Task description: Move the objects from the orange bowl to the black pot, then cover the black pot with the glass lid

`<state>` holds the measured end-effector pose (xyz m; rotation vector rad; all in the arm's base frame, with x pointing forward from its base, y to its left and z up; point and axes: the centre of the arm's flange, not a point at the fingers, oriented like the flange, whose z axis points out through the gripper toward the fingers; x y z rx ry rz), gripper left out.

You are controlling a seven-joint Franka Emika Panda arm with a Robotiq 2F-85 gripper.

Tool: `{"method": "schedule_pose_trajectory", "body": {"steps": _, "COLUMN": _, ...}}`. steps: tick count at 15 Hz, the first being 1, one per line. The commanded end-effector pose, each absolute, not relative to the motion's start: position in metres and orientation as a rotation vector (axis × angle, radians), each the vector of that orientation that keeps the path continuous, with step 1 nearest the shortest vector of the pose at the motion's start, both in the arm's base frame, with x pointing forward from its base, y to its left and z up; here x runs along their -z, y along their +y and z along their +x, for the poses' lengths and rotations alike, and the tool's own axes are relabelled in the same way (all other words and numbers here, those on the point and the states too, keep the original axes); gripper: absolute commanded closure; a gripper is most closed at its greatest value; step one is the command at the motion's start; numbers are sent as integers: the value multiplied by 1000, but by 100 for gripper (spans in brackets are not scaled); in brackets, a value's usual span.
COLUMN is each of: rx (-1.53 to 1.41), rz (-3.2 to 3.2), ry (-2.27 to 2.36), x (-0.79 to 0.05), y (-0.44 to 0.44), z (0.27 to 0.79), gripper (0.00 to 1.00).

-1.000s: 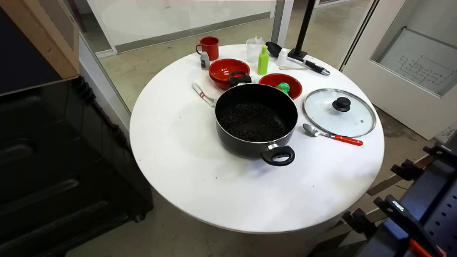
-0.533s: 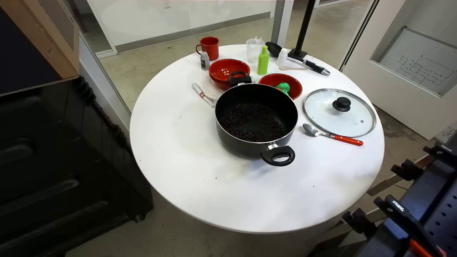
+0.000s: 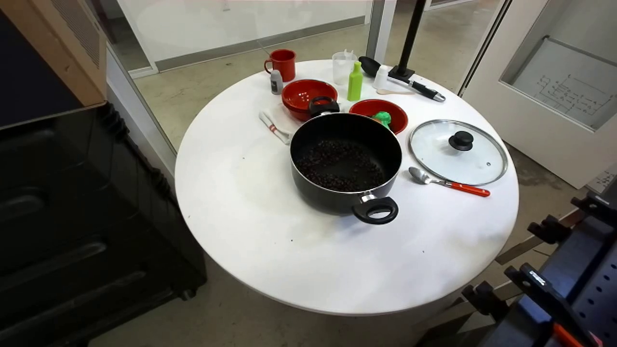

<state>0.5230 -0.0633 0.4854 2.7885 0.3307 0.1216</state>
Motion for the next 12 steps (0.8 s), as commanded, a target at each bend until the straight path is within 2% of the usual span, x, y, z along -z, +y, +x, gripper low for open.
{"method": "schedule_pose_trajectory", "body": {"steps": 1, "rx": -116, "rz": 2787, "ry": 336, "x": -479, "y": -65, "z": 541, "gripper": 0}}
{"method": "schedule_pose_trajectory", "body": {"steps": 4, "rx": -91, "rz": 2786, "ry": 342, "x": -462, "y": -67, "z": 577, "gripper": 0}}
{"method": "schedule_pose_trajectory", "body": {"steps": 9, "rx": -101, "rz": 2793, "ry": 331, "x": -460, "y": -67, "z": 577, "gripper": 0}}
{"method": "schedule_pose_trajectory", "body": {"steps": 12, "rx": -64, "rz": 2768, "ry": 251, "x": -393, "y": -54, "z": 585, "gripper": 0}}
